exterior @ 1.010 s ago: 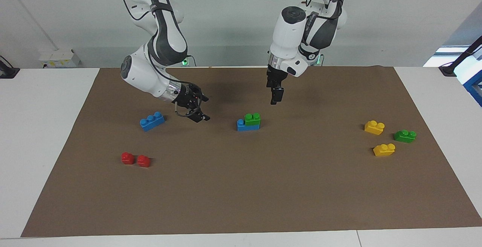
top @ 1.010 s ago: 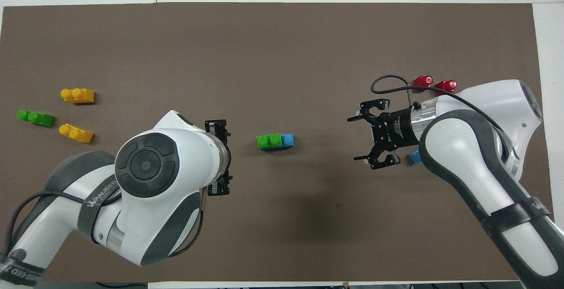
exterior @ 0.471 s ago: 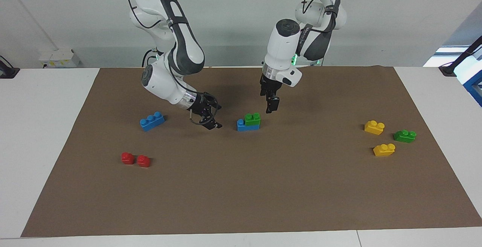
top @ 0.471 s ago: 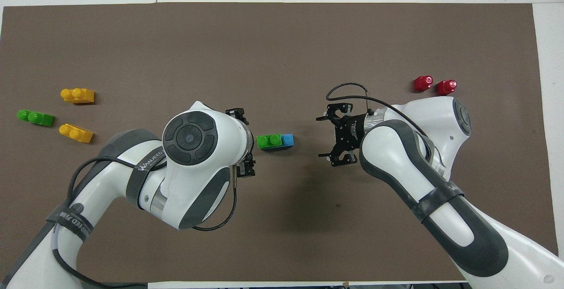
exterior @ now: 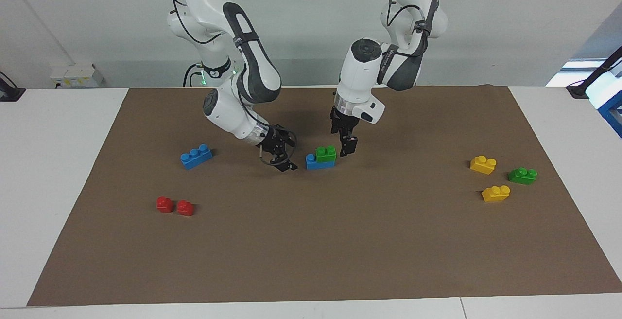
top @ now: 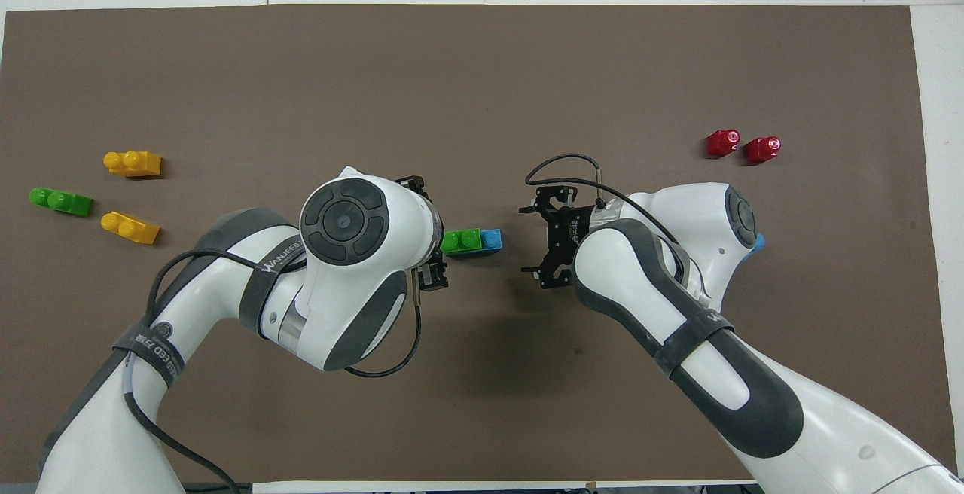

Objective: Remove green block with left arm and hold with right
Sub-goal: 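Grip the green end with the left gripper while the right gripper grips blue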

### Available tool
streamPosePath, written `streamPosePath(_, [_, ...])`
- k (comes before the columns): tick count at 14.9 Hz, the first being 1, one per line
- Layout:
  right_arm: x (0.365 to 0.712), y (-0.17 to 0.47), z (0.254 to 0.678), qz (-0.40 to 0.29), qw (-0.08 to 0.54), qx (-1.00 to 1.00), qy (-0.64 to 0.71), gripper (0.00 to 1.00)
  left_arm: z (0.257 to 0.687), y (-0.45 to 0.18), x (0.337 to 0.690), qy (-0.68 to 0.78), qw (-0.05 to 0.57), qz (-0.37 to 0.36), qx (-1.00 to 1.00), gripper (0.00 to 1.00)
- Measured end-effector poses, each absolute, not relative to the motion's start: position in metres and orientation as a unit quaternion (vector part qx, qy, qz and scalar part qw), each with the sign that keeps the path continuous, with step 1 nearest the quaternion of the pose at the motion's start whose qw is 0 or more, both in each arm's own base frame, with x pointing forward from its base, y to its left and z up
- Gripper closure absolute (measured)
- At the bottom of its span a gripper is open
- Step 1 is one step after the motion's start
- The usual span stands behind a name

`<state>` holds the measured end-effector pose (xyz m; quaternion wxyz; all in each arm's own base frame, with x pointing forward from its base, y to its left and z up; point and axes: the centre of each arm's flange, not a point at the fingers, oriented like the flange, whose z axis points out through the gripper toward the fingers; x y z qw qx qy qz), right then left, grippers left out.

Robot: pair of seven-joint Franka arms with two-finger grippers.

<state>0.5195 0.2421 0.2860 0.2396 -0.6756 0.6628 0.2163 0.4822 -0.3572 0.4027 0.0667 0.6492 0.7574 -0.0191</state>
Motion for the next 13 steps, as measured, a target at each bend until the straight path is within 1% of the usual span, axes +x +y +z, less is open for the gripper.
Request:
streamPosePath(5, [0.508, 0.271, 0.273, 0.202, 0.245, -0.673, 0.668, 0.0, 0.38, -0.372, 0.483, 0.755, 0.057, -0.008, 0.653, 0.0])
streamPosePath(9, [0.506, 0.275, 0.272, 0.2, 0.247, -0.671, 0.67, 0.01, 0.362, -0.383, 0.486, 0.751, 0.047, -0.004, 0.658, 0.0])
streamPosePath(13, [0.5, 0.287, 0.267, 0.193, 0.253, -0.665, 0.676, 0.0, 0.353, -0.384, 0.487, 0.753, 0.044, 0.001, 0.656, 0.0])
